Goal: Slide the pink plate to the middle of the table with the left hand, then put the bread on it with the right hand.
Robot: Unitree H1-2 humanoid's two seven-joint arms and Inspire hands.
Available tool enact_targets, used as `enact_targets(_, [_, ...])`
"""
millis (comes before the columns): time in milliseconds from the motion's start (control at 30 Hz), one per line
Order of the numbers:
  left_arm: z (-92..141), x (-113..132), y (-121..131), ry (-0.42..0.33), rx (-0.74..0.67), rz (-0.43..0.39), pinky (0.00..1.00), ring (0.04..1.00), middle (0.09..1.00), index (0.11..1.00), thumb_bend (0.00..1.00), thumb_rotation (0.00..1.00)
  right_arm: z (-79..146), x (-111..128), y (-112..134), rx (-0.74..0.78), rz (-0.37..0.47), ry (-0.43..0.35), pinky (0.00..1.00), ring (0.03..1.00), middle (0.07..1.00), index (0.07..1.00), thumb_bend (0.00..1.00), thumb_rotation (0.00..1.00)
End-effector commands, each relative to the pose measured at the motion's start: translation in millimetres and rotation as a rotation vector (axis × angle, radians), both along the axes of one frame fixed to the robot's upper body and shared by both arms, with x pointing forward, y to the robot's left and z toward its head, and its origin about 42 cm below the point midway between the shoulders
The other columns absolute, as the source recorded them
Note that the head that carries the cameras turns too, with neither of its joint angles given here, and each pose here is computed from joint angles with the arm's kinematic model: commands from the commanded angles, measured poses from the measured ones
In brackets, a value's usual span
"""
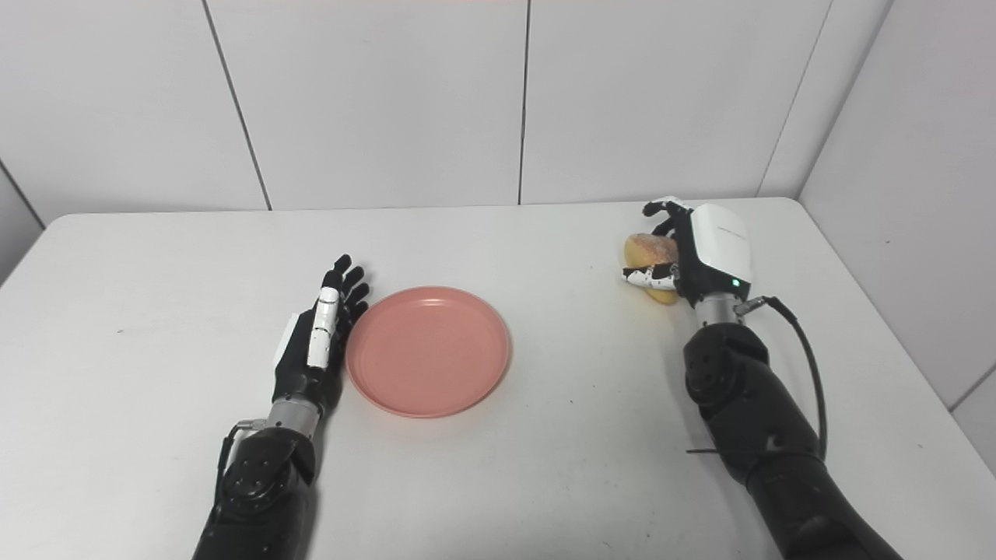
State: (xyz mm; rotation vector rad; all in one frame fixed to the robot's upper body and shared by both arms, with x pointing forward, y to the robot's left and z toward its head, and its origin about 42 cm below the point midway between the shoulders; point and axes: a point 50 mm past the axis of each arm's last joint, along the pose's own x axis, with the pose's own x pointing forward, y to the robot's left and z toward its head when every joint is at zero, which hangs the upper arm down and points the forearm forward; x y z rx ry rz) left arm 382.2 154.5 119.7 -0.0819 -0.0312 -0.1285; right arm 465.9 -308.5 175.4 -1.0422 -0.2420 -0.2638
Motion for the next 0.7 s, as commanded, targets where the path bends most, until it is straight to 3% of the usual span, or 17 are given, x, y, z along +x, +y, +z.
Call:
enact_targets(0, [10.5, 5.3, -2.3, -0.028, 0.0, -0.005, 0.97, 0.962, 0.97, 0.971, 0.61, 1.0, 31.6, 7.9, 5.4, 0.027, 0.039, -0.138, 0.4, 0.509, 0.492, 0.628, 0.53, 0.0])
enact_targets(100, [11.6, 5.5, -2.1, -0.03, -0.005, -0.004, 0.97, 0.963, 0.97, 0.971, 0.61, 1.0, 39.4, 6.6, 12.6, 0.071, 0.062, -0.183, 0.39, 0.5, 0.492, 0.619, 0.54, 0.0])
enact_targets(267, [12.1, 5.4, -2.6, -0.031, -0.01, -0.006, 0.97, 0.964, 0.968, 0.968, 0.6, 1.0, 53.1, 2.7, 30.3, 0.13, 0.129, -0.236, 0.27, 0.373, 0.484, 0.631, 0.54, 0.0])
enact_targets(367, [12.0, 5.4, -2.7, -0.037, -0.006, -0.011, 0.98, 0.966, 0.97, 0.971, 0.6, 1.0, 63.1, -3.8, 49.8, 0.171, 0.191, -0.268, 0.24, 0.338, 0.481, 0.627, 0.54, 0.0])
enact_targets(500, [12.1, 5.3, -2.9, -0.036, -0.005, -0.012, 0.98, 0.967, 0.973, 0.977, 0.6, 1.0, 76.6, -17.7, 81.6, 0.197, 0.284, -0.297, 0.3, 0.409, 0.487, 0.614, 0.54, 0.0])
enact_targets(567, [12.2, 5.1, -3.1, -0.035, -0.001, -0.015, 0.98, 0.971, 0.979, 0.982, 0.61, 1.0, 82.3, -26.0, 98.4, 0.207, 0.325, -0.294, 0.23, 0.326, 0.481, 0.616, 0.54, 0.0])
enact_targets(667, [12.2, 4.6, -3.4, -0.039, 0.0, -0.014, 0.98, 0.969, 0.977, 0.98, 0.6, 1.0, 88.8, -39.8, 123.4, 0.254, 0.396, -0.284, 0.2, 0.289, 0.48, 0.617, 0.54, 0.0])
